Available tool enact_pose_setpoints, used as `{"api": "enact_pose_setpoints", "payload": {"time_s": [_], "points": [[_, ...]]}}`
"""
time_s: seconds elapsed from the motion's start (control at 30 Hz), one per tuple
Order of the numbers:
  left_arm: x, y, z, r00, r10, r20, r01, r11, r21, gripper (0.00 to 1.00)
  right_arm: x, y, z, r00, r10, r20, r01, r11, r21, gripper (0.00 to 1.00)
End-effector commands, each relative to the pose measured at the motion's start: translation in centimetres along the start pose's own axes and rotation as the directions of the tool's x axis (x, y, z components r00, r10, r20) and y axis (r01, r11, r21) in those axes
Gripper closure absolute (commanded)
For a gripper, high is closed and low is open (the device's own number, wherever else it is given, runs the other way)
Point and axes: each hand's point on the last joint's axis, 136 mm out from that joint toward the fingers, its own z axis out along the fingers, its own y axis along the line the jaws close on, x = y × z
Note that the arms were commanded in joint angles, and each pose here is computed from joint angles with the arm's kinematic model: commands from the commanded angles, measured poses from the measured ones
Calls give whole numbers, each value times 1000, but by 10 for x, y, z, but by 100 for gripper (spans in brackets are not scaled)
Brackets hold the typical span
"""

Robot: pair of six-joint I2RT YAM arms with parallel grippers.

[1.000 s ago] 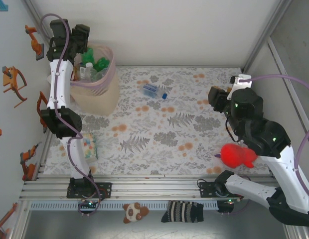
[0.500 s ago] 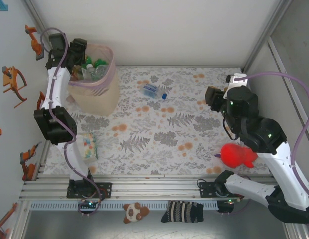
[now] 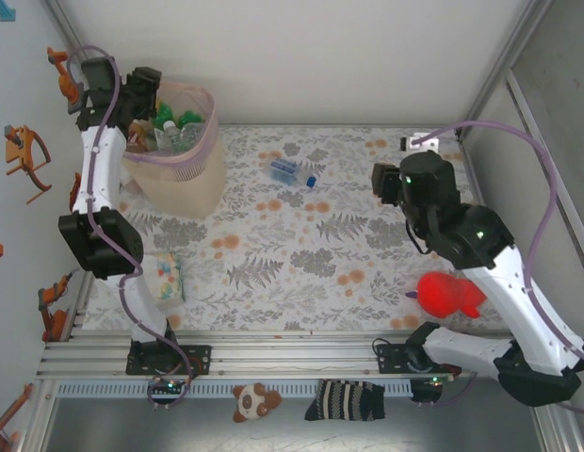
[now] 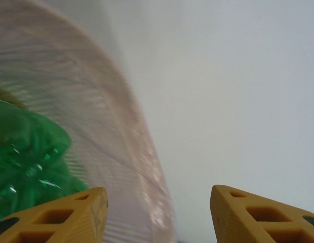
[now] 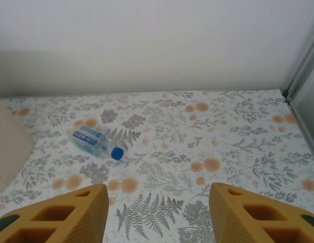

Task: Put the plastic bottles in the bin

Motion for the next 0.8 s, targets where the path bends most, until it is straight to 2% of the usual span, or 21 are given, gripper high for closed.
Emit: {"api": "enact_pose_setpoints", "payload": {"time_s": [0.0,0.2,0.37,0.6,0.77], "points": [[7,-49,-51,993,117,-10,-115,988,104,45,-10,13,10,999,-45,3,45,999,-28,46],[29,-52,-88,969,239,-57,-231,966,111,44,7,38,54,985,-130,-114,118,987,-110,46],[52,-29,-118,939,331,-90,-325,943,77,43,27,55,98,955,-202,-219,155,964,-214,46],[84,10,-155,904,407,-130,-404,913,52,41,70,76,166,861,-397,-318,283,894,-349,46],[102,34,-169,895,412,-174,-412,910,36,40,98,86,209,807,-490,-330,312,828,-465,46]]}}
